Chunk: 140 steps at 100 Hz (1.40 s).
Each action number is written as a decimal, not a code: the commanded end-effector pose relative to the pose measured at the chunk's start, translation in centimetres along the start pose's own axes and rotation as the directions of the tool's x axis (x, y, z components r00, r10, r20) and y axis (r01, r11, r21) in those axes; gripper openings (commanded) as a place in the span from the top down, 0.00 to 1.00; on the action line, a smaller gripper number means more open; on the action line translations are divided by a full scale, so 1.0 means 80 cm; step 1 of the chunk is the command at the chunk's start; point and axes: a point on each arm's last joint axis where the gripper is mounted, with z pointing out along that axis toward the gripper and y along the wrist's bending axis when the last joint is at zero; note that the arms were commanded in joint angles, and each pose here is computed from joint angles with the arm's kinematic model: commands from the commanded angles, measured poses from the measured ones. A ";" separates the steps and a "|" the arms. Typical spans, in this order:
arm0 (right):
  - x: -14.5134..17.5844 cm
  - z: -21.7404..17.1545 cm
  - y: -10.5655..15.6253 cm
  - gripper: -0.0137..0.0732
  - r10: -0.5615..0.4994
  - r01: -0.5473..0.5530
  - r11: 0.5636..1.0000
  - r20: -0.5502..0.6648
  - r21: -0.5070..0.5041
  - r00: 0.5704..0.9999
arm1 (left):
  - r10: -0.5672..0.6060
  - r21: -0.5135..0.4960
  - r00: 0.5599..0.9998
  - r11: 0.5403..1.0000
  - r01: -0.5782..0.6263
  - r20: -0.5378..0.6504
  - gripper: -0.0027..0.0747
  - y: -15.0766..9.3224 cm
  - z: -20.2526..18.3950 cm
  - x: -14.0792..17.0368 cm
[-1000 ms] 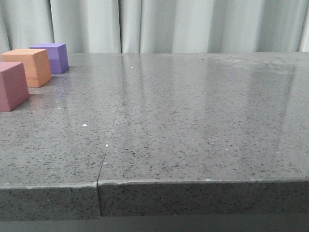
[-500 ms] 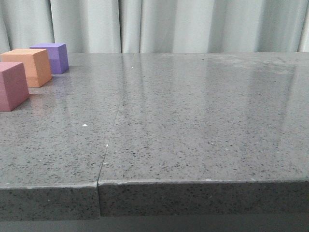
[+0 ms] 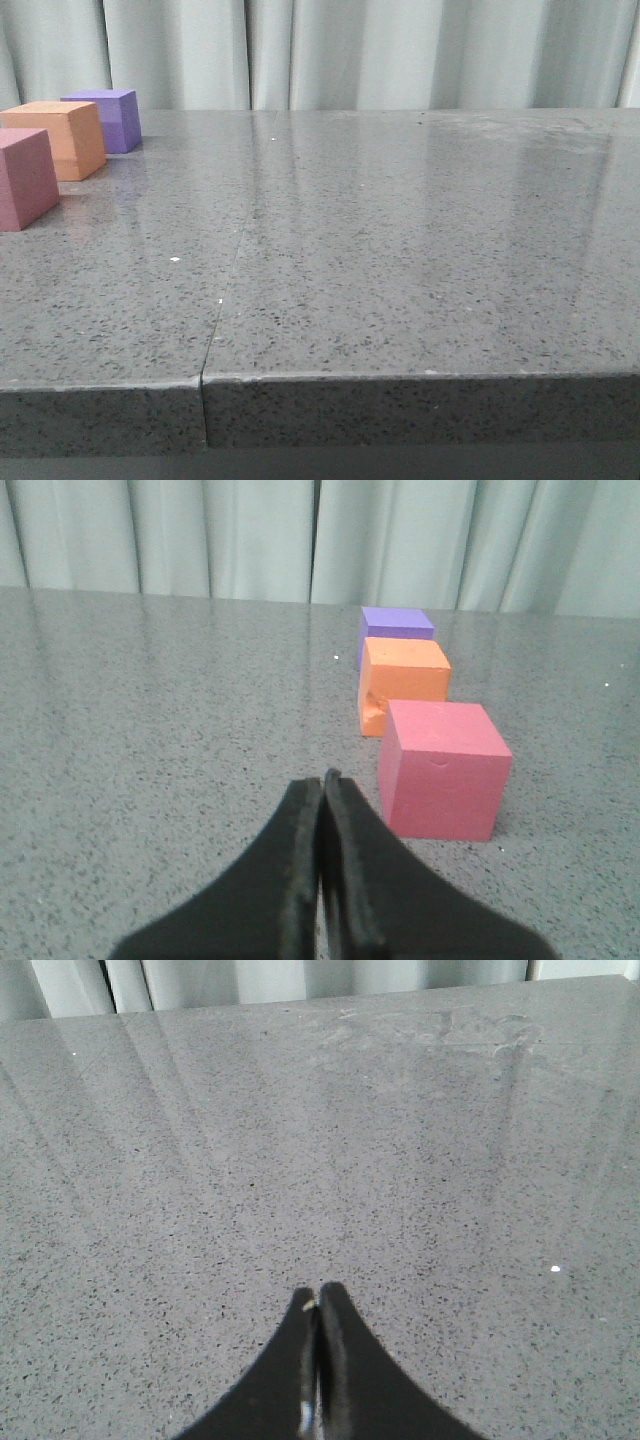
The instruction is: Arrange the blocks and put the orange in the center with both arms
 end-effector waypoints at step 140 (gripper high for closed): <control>-0.015 -0.002 0.003 0.92 -0.029 0.030 0.999 0.080 -0.013 0.996 | 0.018 0.013 0.978 1.000 -0.021 0.209 0.99 0.004 -0.006 0.046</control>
